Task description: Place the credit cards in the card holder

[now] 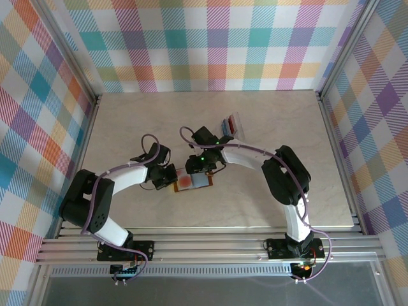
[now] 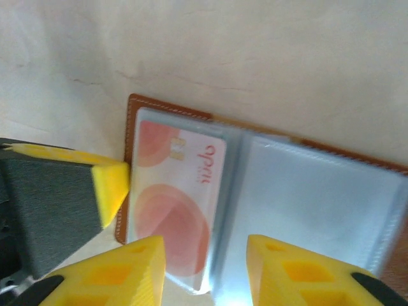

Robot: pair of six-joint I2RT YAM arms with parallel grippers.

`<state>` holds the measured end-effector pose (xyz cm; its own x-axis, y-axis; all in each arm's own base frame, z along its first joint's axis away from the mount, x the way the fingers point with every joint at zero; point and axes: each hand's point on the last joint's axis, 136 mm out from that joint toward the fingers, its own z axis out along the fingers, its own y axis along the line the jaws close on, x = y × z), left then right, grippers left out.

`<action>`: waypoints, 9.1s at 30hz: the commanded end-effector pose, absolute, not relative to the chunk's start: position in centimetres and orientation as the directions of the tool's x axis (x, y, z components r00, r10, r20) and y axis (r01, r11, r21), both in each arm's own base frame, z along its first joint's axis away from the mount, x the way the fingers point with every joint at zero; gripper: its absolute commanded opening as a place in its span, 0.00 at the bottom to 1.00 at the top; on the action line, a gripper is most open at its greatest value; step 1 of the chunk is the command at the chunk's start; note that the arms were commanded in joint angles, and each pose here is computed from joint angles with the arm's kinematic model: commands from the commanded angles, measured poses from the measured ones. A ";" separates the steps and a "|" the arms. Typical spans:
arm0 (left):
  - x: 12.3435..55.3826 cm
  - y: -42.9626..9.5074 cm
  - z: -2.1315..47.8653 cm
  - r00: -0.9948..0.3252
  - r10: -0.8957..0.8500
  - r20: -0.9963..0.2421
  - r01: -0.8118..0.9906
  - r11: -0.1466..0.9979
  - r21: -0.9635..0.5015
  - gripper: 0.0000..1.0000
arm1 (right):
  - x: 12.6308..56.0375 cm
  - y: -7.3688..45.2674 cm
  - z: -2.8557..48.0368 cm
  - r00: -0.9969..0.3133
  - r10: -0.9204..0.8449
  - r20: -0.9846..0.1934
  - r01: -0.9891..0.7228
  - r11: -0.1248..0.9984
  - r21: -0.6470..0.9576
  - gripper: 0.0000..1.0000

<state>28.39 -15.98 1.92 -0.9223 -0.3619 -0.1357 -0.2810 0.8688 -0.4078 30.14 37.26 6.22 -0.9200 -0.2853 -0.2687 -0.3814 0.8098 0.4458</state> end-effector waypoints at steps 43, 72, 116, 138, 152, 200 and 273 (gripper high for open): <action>25.7 -15.3 -2.2 -0.952 -0.301 -0.048 -0.272 0.911 -0.310 0.00 | 29.5 37.0 4.3 -0.888 -0.399 -0.229 -0.460 0.782 0.421 0.00; 25.5 -15.4 -3.0 -0.952 -0.306 -0.018 -0.286 0.908 -0.306 0.00 | 26.0 38.3 6.2 -0.945 -0.321 -0.056 -0.275 0.695 0.664 0.64; 26.1 -16.1 0.4 -0.912 -0.409 0.042 -0.373 0.780 -0.503 0.11 | 26.8 40.9 5.7 -0.954 -0.278 -0.114 -0.262 0.581 0.771 0.66; 28.7 -16.2 5.3 -0.881 -0.473 0.022 -0.392 0.702 -0.595 0.00 | 27.1 40.9 5.8 -0.965 -0.258 -0.038 -0.171 0.515 0.840 0.71; 31.3 -18.6 4.0 -0.884 -0.460 0.082 -0.392 0.634 -0.666 0.00 | 27.0 41.1 5.8 -0.964 -0.265 -0.024 -0.158 0.498 0.853 0.72; 27.4 -16.4 -2.3 -0.926 -0.376 0.030 -0.357 0.850 -0.388 0.00 | 40.0 25.2 10.4 -0.940 -0.119 -0.320 -0.203 0.948 0.244 0.71; 27.4 -16.9 -1.7 -0.927 -0.373 0.032 -0.352 0.836 -0.421 0.00 | 37.1 26.8 6.9 -0.974 -0.168 -0.153 -0.216 0.890 0.401 0.53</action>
<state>31.23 -19.13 2.41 -0.9251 -0.3753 -0.0569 -0.2772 0.7703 -0.5742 38.04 26.68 7.94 -0.9753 -0.1273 -0.1804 -0.1945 0.8817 0.4298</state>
